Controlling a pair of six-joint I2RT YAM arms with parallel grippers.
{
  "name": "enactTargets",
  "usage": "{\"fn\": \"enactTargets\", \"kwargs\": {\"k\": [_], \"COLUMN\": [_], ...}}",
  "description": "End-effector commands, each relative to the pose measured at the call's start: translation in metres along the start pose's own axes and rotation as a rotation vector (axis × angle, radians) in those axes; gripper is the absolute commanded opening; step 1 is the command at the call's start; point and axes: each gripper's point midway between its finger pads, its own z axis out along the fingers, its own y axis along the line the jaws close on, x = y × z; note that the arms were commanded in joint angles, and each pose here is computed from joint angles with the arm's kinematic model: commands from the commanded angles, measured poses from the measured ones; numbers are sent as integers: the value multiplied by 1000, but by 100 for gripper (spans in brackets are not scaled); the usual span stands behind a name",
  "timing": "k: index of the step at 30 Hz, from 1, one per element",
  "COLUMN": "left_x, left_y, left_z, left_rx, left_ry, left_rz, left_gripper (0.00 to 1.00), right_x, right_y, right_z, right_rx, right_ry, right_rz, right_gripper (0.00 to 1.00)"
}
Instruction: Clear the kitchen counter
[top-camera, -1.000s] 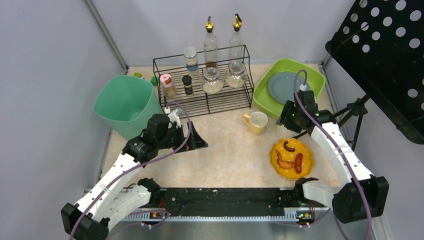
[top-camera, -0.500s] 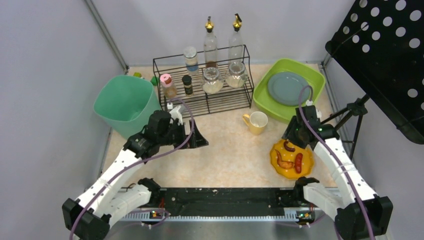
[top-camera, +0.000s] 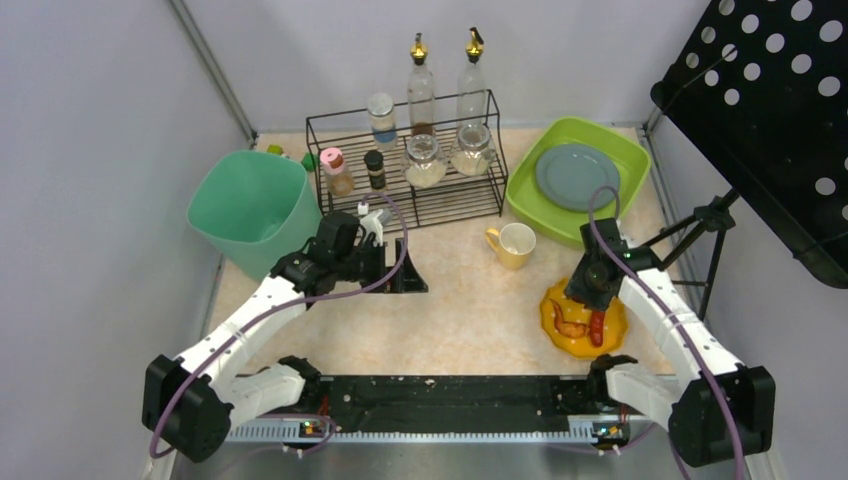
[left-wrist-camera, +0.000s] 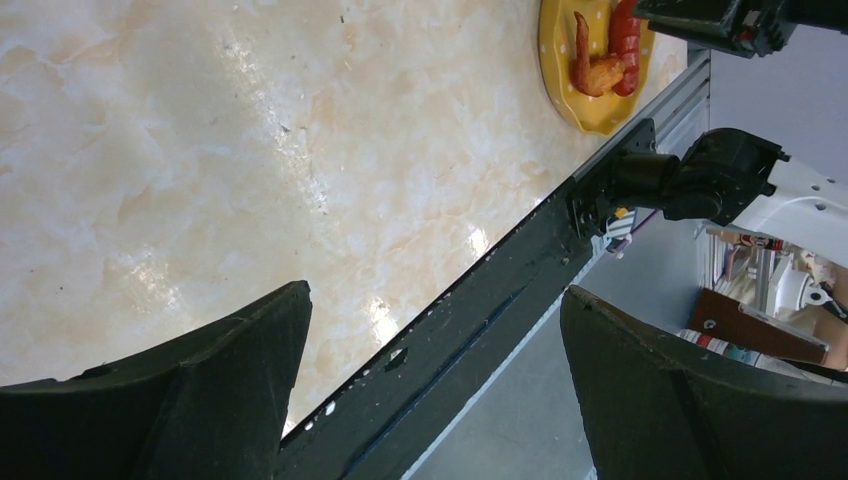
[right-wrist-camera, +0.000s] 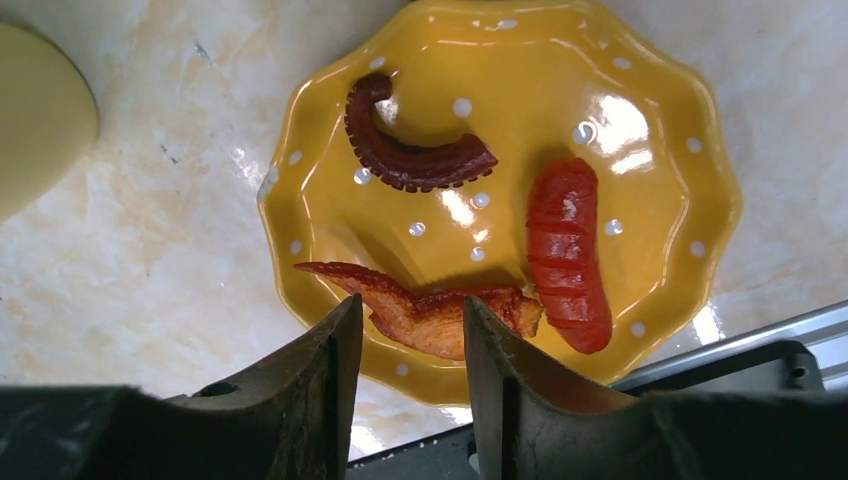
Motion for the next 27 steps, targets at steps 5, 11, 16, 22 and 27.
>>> {"fn": "enactTargets", "kwargs": {"k": [5,11,16,22,27], "left_x": [-16,-14,-14,-13,-12], "left_y": [-17,-12,-7,-4,-3], "left_z": [-6,-5,-3,0,1], "left_rx": [52,30,9,1,2], "left_ry": [-43,-44,-44,-42,-34], "left_rz": [76,72,68,64,63], "left_gripper": [99,99,99,99,99], "right_x": [3,12,14,11,25], "right_y": [22,30,42,50,58], "right_z": [5,21,23,8,9], "right_rx": [-96,-115,-160,-204,-213], "right_ry": [-12,5,14,-12,16], "right_rz": [-25,-35,-45,-55,-73], "right_gripper": [35,30,27,22,12]}}
